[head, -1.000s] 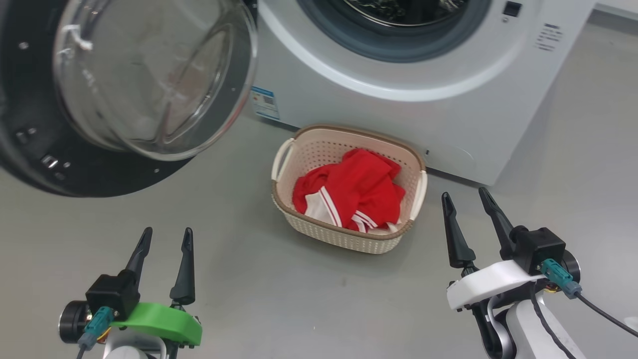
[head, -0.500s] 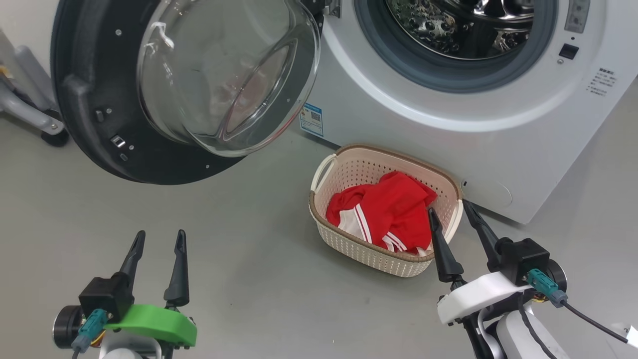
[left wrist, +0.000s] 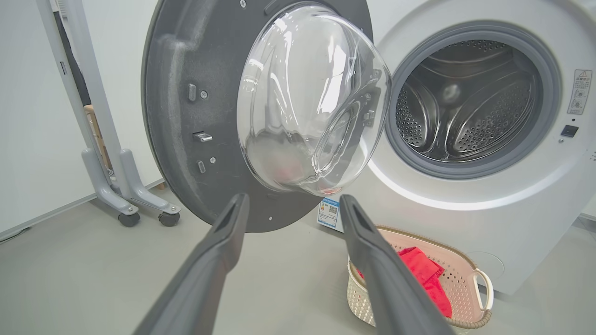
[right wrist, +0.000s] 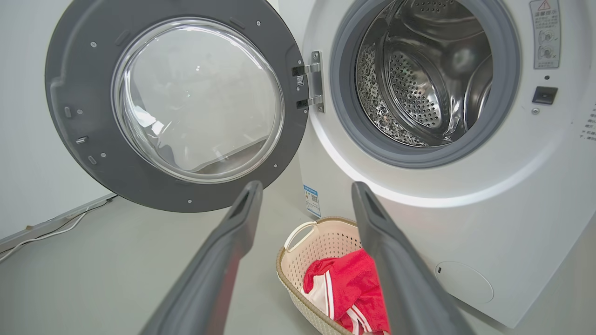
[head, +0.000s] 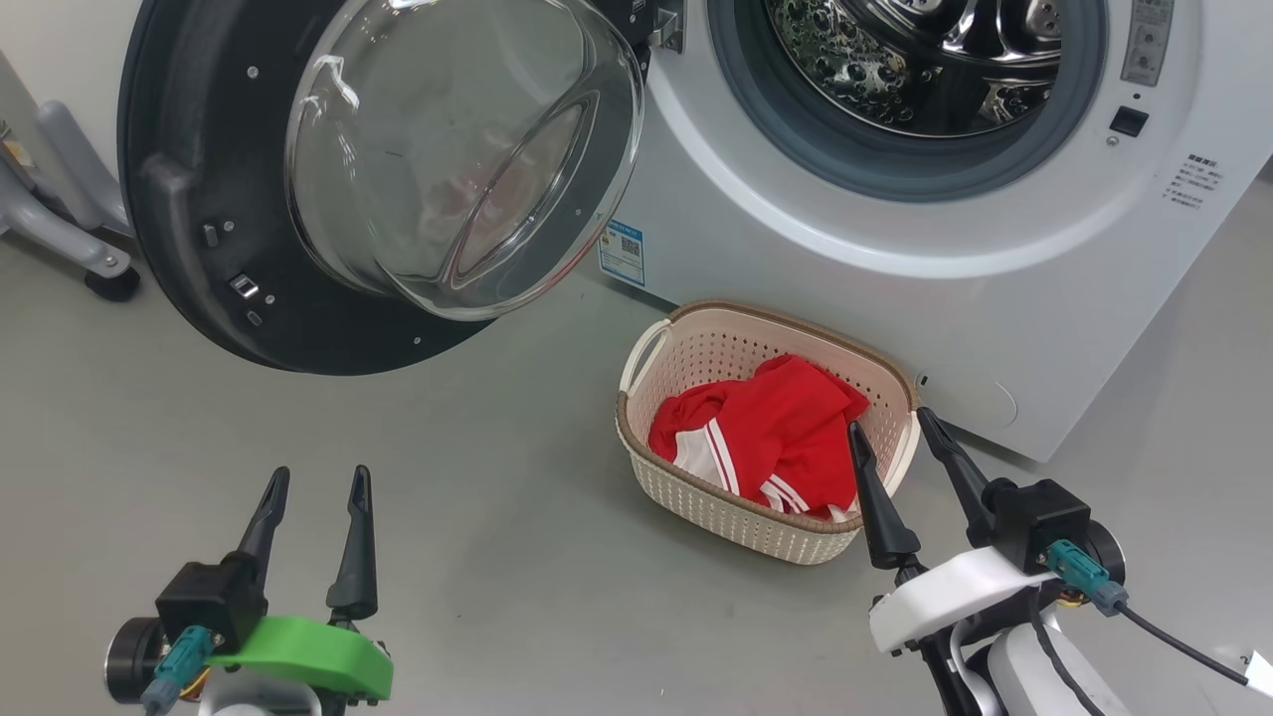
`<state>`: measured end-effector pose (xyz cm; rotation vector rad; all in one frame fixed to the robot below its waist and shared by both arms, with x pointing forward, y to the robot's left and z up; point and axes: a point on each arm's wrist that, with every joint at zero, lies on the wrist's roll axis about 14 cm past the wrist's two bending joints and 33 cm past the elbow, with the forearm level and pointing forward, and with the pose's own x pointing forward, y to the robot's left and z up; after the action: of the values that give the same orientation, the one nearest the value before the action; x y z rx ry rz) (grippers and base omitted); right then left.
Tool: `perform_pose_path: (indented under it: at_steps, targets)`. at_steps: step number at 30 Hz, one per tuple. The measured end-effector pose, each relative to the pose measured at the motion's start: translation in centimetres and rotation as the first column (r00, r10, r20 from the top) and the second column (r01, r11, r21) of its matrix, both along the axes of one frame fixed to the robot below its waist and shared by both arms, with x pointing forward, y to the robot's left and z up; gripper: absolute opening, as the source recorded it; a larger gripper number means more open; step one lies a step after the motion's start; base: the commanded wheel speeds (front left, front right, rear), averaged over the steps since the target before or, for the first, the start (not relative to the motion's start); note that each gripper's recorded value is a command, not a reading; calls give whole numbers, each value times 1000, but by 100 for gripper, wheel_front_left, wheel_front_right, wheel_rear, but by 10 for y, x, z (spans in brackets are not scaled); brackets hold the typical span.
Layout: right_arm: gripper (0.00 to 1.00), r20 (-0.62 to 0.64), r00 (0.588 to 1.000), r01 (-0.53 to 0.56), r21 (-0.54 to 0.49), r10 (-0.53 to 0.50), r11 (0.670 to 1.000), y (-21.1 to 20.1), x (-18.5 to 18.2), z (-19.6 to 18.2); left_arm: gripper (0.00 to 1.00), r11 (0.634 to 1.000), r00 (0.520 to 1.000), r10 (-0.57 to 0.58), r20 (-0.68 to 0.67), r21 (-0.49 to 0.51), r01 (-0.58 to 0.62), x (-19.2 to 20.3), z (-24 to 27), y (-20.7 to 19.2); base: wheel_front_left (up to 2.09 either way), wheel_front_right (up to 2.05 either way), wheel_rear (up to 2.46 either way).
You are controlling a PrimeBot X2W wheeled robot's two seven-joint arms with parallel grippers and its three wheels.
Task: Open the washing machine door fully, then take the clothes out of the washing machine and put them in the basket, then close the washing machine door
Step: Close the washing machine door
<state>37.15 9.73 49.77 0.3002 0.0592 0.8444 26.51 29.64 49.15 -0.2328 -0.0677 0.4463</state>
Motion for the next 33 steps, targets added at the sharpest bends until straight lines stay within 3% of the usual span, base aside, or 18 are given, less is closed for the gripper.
perform_pose_path:
  at_steps: [33]
  targets:
    - [100,-23,999,-24,2,24,1000,6,-5,-6,100,999,999,32,2,4,-32,-8,1,7,0,0,0]
